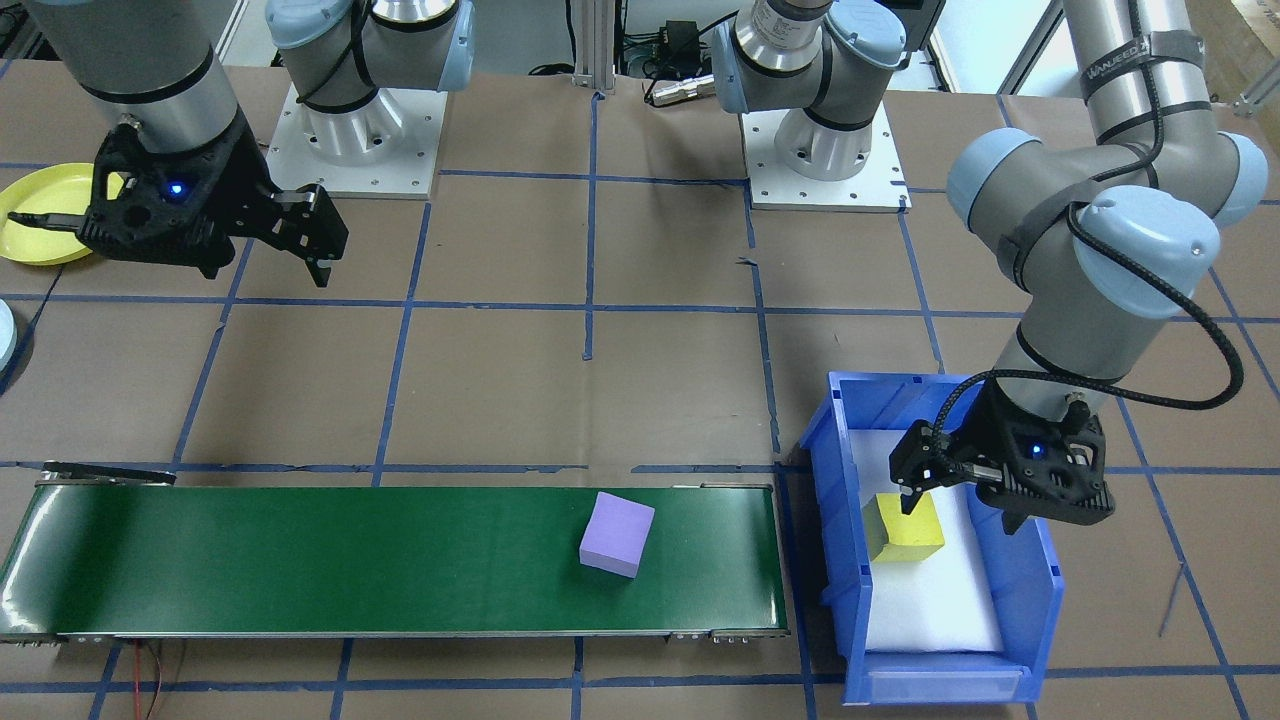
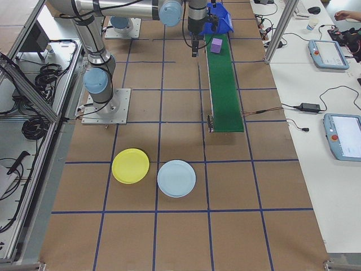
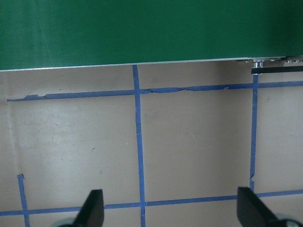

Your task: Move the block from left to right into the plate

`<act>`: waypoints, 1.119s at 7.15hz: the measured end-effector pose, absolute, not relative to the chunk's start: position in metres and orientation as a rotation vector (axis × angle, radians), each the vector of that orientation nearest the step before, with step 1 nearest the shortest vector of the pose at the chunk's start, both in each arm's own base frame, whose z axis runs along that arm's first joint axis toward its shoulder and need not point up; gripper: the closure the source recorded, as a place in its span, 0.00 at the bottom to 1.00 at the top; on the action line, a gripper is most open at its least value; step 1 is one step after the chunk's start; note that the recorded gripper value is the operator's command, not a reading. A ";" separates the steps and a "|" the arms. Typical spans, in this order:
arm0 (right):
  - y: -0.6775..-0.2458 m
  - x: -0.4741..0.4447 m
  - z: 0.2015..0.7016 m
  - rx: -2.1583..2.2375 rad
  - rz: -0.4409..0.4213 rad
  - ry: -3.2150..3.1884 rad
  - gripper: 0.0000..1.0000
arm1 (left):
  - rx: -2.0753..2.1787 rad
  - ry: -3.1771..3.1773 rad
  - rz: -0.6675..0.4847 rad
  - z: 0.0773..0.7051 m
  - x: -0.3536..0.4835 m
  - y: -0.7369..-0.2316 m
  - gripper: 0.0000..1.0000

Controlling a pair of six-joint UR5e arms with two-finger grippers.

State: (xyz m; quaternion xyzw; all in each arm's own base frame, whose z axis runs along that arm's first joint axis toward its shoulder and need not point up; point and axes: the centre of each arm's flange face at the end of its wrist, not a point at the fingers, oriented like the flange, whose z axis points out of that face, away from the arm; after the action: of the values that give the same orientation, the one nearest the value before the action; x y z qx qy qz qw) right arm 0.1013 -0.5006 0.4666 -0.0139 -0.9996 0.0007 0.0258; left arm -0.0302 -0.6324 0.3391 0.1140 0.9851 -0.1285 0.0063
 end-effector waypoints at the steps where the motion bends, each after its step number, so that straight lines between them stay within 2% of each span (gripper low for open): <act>1: -0.508 0.074 0.464 -0.012 -0.007 -3.098 0.00 | 0.357 3.095 -0.362 0.323 -0.029 -0.636 0.00; 3: -0.524 0.001 0.456 -0.049 -0.008 -3.157 0.00 | 0.365 3.111 -0.299 0.297 -0.028 -0.641 0.00; 6: -0.567 -0.078 0.434 -0.030 0.140 -3.192 0.00 | 0.370 3.123 -0.250 0.279 -0.028 -0.640 0.02; 8: -0.608 -0.093 0.384 -0.065 0.200 -3.249 0.00 | 0.349 3.125 -0.251 0.279 -0.016 -0.640 0.02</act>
State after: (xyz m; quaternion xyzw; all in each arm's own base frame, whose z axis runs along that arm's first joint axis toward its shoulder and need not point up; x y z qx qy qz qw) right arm -0.0933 -0.6082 0.3844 -0.0199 -0.9963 0.0614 -0.0569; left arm -0.0163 -0.6403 0.2794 0.1107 0.9906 -0.0797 -0.0063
